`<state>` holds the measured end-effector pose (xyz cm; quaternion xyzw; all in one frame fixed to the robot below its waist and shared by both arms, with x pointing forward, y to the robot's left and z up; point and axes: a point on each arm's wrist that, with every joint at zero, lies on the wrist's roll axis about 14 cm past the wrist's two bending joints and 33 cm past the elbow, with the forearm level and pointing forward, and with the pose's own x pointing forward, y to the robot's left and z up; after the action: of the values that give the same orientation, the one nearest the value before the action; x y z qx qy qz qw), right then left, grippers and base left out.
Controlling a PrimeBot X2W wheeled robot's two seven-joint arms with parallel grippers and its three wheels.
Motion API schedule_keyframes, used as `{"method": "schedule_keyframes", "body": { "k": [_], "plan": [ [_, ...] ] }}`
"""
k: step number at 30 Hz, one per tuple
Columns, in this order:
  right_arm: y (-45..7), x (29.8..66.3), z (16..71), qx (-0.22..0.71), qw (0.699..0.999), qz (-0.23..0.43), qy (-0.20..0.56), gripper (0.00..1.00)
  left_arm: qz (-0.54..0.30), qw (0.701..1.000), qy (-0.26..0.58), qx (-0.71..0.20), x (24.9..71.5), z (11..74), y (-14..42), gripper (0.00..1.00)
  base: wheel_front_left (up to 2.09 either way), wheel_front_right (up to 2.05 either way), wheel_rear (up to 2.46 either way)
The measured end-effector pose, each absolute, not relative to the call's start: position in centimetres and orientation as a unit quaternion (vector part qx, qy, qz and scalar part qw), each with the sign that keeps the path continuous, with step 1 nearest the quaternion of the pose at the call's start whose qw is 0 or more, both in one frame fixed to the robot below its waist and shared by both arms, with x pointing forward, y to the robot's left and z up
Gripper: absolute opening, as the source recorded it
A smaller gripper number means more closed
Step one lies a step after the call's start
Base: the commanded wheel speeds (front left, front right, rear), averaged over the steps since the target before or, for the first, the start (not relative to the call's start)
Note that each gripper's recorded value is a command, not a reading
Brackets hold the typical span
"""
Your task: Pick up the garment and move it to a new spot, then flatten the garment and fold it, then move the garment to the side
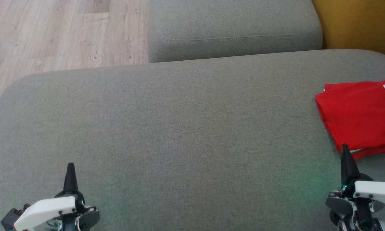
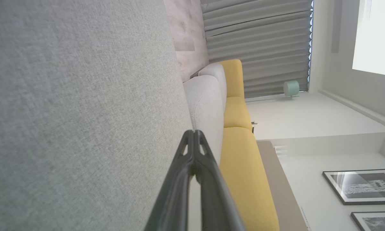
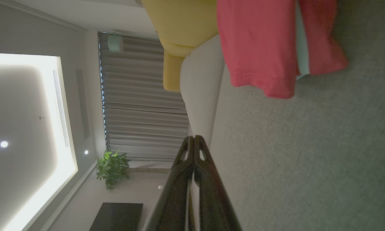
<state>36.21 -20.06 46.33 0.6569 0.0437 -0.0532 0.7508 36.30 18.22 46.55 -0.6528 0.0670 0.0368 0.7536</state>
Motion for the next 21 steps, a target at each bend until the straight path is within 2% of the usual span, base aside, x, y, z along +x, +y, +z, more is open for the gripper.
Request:
{"method": "schedule_keyframes", "body": {
  "k": [12, 21],
  "plan": [
    [-20.5, 37.2, 47.5, 0.708, 0.704, -0.043, 0.024, 0.0, 0.024, 0.705, 0.045, -0.707, 37.3, 47.5, 18.7, 0.0, 0.0, 0.0, 0.0],
    [-20.6, 37.2, 47.6, 0.709, 0.703, -0.043, 0.024, 0.0, 0.023, 0.704, 0.043, -0.709, 37.5, 47.7, 18.7, 0.0, 0.0, 0.0, 0.0]
  ]
}}
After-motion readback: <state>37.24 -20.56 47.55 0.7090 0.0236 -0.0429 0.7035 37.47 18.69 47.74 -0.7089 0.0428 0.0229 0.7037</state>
